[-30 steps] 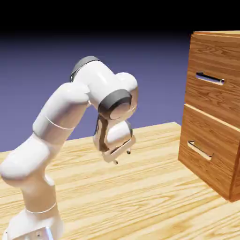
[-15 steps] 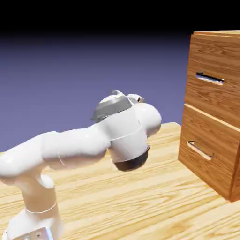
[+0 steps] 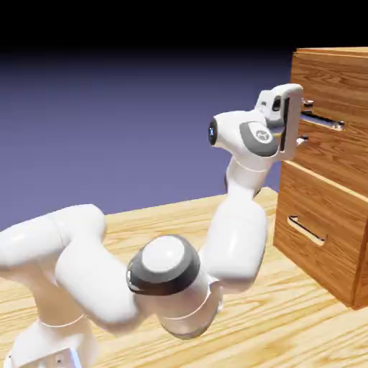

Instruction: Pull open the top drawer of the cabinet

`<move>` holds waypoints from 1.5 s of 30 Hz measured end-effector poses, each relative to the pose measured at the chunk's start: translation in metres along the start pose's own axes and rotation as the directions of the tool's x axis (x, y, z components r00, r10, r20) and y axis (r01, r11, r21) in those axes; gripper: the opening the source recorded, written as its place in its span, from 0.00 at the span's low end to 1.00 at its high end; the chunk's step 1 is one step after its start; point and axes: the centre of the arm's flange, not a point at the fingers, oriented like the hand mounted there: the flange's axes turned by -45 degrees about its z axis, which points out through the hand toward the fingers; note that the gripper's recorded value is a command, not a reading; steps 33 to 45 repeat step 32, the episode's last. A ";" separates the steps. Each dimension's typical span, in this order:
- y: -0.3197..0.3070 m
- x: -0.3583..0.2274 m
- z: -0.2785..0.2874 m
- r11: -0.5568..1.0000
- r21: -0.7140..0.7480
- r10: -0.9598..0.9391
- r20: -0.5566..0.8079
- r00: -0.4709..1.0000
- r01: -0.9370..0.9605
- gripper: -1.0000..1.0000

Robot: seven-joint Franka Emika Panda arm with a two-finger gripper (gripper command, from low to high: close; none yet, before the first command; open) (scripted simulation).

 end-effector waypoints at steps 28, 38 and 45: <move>-0.001 0.000 -0.232 1.000 0.003 -0.001 0.000 1.000 0.001 0.00; 0.001 0.000 -0.249 1.000 -0.001 0.001 -0.001 1.000 -0.001 1.00; 0.001 0.000 -0.249 1.000 -0.001 0.001 -0.001 1.000 -0.001 1.00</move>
